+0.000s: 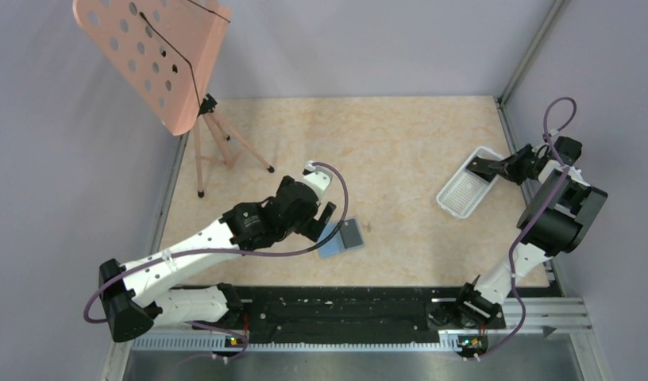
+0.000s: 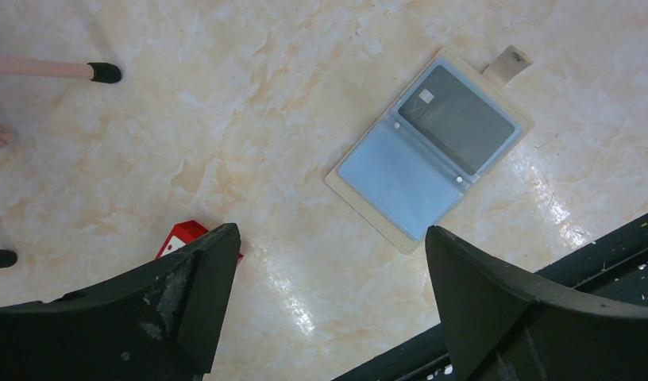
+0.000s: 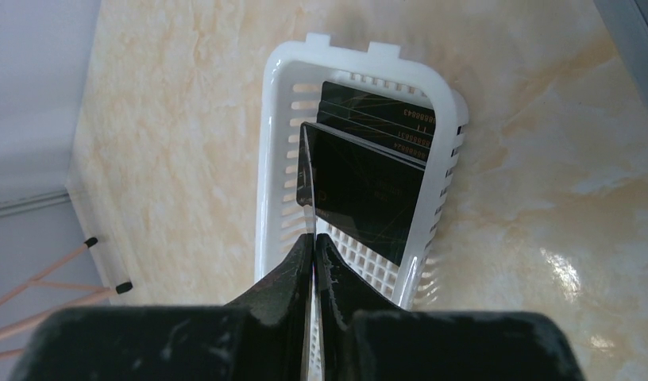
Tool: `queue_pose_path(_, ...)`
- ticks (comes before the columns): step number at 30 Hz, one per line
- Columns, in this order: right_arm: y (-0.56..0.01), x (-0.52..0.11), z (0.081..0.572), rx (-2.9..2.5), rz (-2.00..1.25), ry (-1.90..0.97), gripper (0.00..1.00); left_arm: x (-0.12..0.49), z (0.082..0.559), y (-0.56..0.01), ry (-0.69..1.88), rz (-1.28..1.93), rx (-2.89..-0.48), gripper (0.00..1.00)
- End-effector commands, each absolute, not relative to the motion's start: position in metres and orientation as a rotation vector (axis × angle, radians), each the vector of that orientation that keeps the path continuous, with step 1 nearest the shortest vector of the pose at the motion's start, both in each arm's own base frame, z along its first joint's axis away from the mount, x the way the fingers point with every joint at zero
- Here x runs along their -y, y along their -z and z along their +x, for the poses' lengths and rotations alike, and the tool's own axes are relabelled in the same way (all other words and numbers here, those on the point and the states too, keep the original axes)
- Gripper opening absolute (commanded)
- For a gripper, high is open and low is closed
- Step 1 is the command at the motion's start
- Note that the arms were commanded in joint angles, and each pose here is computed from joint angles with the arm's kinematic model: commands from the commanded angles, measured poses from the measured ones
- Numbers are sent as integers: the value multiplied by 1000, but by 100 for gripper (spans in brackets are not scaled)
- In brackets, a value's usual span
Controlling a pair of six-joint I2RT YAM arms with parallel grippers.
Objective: Take the credit cards out of the card holder
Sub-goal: Place the credit card in the storage box.
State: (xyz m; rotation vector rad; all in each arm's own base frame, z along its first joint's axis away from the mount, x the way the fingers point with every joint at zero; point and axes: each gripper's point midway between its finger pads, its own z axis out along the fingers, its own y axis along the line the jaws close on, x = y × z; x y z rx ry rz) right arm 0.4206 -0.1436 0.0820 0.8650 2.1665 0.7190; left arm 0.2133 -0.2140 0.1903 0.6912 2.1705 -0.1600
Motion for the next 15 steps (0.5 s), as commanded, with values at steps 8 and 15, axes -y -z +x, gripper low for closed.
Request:
queue_pose_path(8, -86, 173, 434, -2156, 915, -639, 21, 214, 218, -192, 128, 691, -2144, 92)
queue_pose_path(15, -86, 179, 434, -2163, 945, -604, 24, 214, 218, -191, 119, 693, -2147, 92)
